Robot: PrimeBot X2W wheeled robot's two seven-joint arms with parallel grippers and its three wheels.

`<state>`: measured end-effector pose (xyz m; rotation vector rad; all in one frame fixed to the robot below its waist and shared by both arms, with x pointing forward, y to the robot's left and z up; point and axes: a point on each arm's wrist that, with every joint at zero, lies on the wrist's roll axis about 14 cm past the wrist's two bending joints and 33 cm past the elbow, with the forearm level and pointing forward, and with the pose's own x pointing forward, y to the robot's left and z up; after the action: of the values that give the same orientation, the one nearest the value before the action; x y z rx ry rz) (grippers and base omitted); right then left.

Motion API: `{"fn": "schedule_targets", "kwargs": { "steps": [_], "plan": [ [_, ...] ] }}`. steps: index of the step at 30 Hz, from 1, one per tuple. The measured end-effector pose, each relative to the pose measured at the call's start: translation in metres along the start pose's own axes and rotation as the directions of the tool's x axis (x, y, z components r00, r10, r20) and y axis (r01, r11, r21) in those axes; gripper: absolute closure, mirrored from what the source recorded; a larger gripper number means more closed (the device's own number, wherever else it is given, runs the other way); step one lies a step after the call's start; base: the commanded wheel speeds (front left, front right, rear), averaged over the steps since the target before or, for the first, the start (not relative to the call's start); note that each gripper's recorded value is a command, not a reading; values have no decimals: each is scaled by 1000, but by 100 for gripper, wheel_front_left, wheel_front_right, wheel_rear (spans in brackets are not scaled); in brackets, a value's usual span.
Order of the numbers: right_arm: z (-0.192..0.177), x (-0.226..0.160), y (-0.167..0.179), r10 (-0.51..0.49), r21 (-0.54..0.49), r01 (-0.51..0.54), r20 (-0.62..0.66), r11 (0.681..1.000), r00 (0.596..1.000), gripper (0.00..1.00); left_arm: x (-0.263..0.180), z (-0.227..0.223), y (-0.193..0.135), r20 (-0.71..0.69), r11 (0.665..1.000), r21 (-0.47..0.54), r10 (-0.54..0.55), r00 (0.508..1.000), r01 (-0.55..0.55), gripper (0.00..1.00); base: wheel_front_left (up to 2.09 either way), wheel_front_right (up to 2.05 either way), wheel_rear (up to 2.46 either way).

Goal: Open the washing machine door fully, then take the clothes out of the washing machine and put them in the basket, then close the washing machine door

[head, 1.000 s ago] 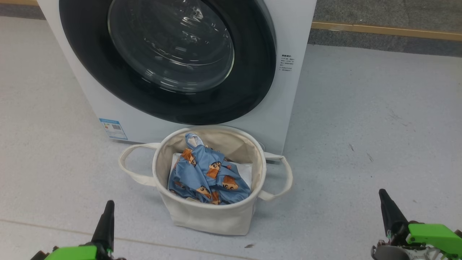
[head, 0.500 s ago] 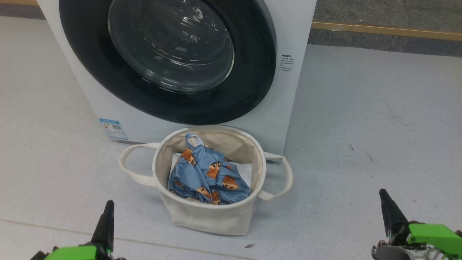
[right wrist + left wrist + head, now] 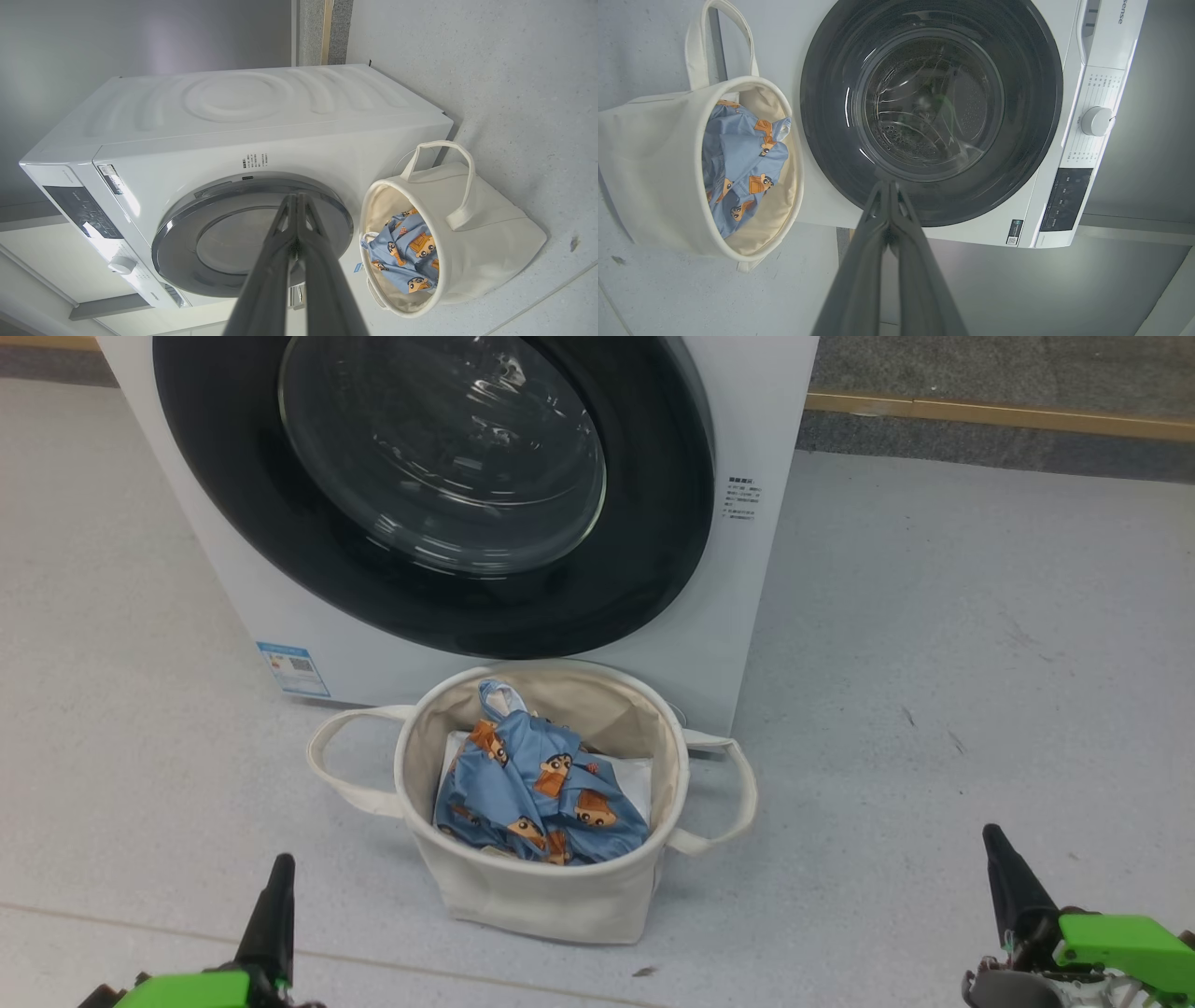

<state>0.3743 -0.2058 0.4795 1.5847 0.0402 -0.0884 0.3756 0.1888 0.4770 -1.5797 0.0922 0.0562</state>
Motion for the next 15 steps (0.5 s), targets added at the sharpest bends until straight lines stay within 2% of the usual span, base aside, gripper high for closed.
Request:
{"fn": "schedule_targets", "kwargs": {
  "steps": [15],
  "plan": [
    [0,0,0,0,0,0,-2,1000,1000,100,0,1,0,2,1000,0,0,1000,0,100,0,0,0]
  ]
}}
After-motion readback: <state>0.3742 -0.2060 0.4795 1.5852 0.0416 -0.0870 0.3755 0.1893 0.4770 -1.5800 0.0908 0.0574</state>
